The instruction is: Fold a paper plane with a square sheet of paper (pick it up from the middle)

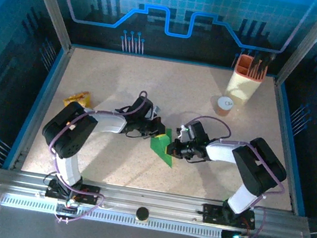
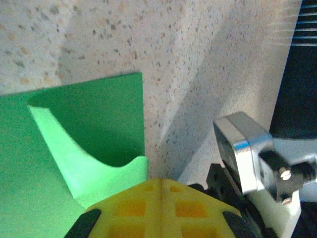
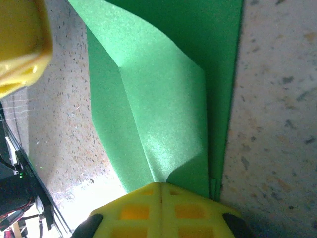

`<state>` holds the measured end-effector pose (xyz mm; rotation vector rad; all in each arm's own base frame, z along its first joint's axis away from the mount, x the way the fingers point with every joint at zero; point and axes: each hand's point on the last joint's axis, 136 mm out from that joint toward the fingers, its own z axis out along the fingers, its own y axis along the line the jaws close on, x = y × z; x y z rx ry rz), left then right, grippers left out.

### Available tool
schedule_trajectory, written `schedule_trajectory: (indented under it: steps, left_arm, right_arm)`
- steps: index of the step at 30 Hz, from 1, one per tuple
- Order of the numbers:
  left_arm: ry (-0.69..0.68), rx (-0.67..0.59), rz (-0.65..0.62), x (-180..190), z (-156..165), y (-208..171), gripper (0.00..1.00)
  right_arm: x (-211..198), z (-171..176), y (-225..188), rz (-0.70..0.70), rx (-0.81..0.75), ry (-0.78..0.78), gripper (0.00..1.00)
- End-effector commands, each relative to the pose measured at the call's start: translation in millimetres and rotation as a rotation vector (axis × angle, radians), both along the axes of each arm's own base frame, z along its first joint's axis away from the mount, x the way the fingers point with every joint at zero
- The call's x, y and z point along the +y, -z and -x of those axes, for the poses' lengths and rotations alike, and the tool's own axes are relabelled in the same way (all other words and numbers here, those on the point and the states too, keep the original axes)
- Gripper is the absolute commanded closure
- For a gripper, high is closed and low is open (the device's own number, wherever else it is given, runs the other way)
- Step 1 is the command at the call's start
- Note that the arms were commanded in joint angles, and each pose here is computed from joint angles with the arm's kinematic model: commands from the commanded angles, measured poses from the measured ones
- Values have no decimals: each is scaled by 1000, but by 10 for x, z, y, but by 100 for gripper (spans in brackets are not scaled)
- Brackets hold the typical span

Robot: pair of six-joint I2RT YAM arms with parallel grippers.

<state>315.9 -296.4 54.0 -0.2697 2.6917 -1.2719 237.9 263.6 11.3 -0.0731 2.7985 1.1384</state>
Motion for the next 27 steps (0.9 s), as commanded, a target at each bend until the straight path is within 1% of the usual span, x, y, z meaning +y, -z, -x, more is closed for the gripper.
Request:
schedule_trajectory:
  steps: [1,9,12,17,20,25,27]
  left_arm:
    - [76,49,8,-27,257,130,100]
    - [105,17,66,-162,215,102,100]
    - [115,45,40,-164,215,189,100]
    - [101,92,-7,-82,214,436,100]
    - [74,91,-51,52,125,550,100]
    - [0,89,-84,335,-101,594,100]
    - [-25,94,-80,416,-174,620,100]
  right_arm:
    - [-268,279,274,112,117,-2,100]
    - [-265,270,291,110,122,6,100]
    - [-270,272,309,112,125,9,100]
    - [-267,269,320,109,128,17,100]
    - [-272,284,322,109,130,16,100]
    - [-295,306,348,116,133,18,100]
    - [-292,310,354,114,133,16,100]
